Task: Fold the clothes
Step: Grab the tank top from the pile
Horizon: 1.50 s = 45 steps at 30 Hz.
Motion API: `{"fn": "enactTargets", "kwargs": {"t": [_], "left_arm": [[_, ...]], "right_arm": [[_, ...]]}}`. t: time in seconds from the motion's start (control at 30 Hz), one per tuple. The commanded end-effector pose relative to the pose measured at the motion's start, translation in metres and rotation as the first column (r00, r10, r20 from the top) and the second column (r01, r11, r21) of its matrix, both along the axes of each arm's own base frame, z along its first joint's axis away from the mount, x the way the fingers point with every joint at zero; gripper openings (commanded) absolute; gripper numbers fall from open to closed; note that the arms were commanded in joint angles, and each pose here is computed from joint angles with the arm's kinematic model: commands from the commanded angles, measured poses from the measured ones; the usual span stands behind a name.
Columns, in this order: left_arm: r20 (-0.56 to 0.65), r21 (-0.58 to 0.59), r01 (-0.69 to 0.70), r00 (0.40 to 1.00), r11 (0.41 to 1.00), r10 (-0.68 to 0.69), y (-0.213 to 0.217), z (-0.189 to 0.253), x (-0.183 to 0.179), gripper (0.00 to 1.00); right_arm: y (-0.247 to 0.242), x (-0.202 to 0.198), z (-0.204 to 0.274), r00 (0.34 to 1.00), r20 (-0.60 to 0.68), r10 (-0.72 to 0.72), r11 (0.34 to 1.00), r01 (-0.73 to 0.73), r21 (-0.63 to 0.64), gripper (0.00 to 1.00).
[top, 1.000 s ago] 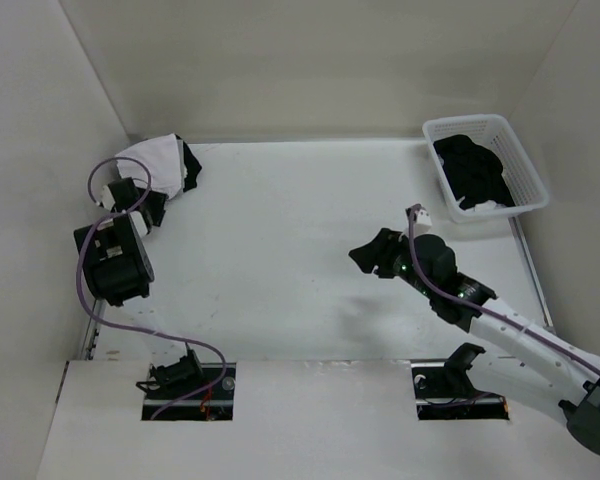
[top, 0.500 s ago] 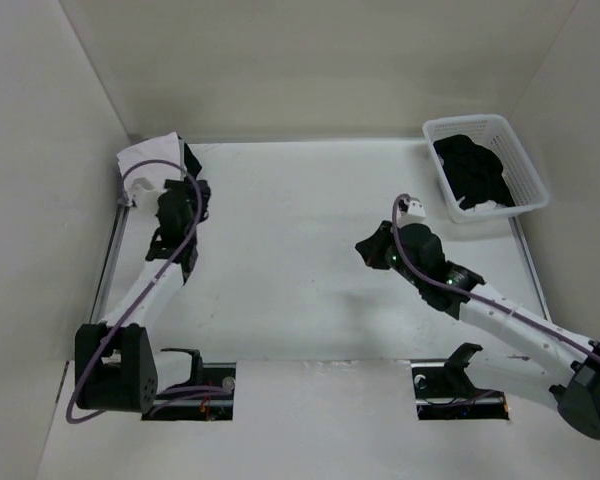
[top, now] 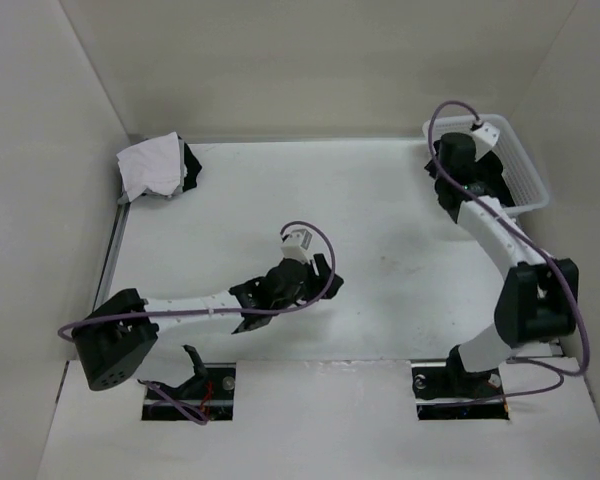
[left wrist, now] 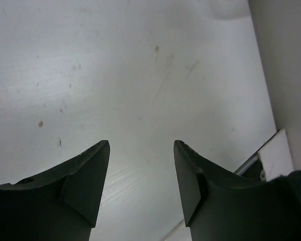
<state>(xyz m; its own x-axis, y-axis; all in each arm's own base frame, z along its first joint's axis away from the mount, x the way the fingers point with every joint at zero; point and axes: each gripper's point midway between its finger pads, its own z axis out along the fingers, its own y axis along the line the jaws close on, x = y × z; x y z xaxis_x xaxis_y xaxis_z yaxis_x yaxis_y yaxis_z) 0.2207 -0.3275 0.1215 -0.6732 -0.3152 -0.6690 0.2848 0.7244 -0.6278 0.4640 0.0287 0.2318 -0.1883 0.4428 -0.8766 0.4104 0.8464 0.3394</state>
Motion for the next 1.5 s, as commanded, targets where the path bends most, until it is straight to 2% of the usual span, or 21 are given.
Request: {"fn": "enactTargets", "kwargs": {"t": [0.0, 0.2, 0.37, 0.57, 0.97, 1.07, 1.13, 1.23, 1.33, 1.47], "left_arm": [[0.036, -0.029, 0.045, 0.998, 0.999, -0.044, -0.001, -0.001, -0.011, 0.53], [0.04, -0.049, 0.125, 0.992, 0.991, -0.123, -0.001, -0.002, -0.021, 0.55], [0.027, -0.07, 0.135, 0.991, 0.988, -0.133, -0.001, -0.006, -0.018, 0.55], [0.002, -0.067, 0.117, 0.993, 0.991, -0.117, 0.002, -0.015, -0.006, 0.55], [-0.026, -0.102, 0.111, 0.993, 0.989, -0.114, -0.001, -0.017, 0.008, 0.54], [-0.033, -0.1, 0.114, 0.992, 0.988, -0.118, -0.002, -0.02, 0.007, 0.54], [-0.043, -0.099, 0.116, 0.992, 0.988, -0.12, -0.002, -0.023, 0.007, 0.54], [-0.048, -0.102, 0.12, 0.991, 0.988, -0.125, -0.004, -0.024, 0.007, 0.54], [-0.052, -0.106, 0.127, 0.99, 0.986, -0.133, -0.007, -0.024, 0.007, 0.53], [-0.053, -0.114, 0.135, 0.989, 0.984, -0.142, -0.01, -0.023, 0.006, 0.53]], "right_arm": [[-0.088, 0.028, -0.005, 0.976, -0.027, -0.216, 0.971, 0.212, -0.109, 0.43], [-0.173, 0.056, -0.053, 0.922, -0.156, -0.353, 0.926, 0.32, -0.202, 0.52], [-0.214, 0.07, -0.076, 0.904, -0.203, -0.376, 0.92, 0.337, -0.202, 0.54], [-0.217, 0.094, -0.1, 0.91, -0.279, -0.307, 0.946, 0.258, -0.198, 0.57], [-0.213, 0.108, -0.135, 0.896, -0.363, -0.255, 0.964, 0.205, -0.172, 0.5], [-0.212, 0.112, -0.14, 0.898, -0.364, -0.247, 0.966, 0.199, -0.165, 0.44], [-0.213, 0.112, -0.139, 0.898, -0.357, -0.256, 0.964, 0.21, -0.163, 0.24], [-0.214, 0.113, -0.121, 0.916, -0.292, -0.276, 0.958, 0.237, -0.163, 0.06], [-0.217, 0.105, -0.074, 0.931, -0.154, -0.332, 0.936, 0.305, -0.174, 0.02], [-0.2, 0.087, -0.002, 0.942, 0.027, -0.334, 0.932, 0.334, -0.143, 0.01]]}}
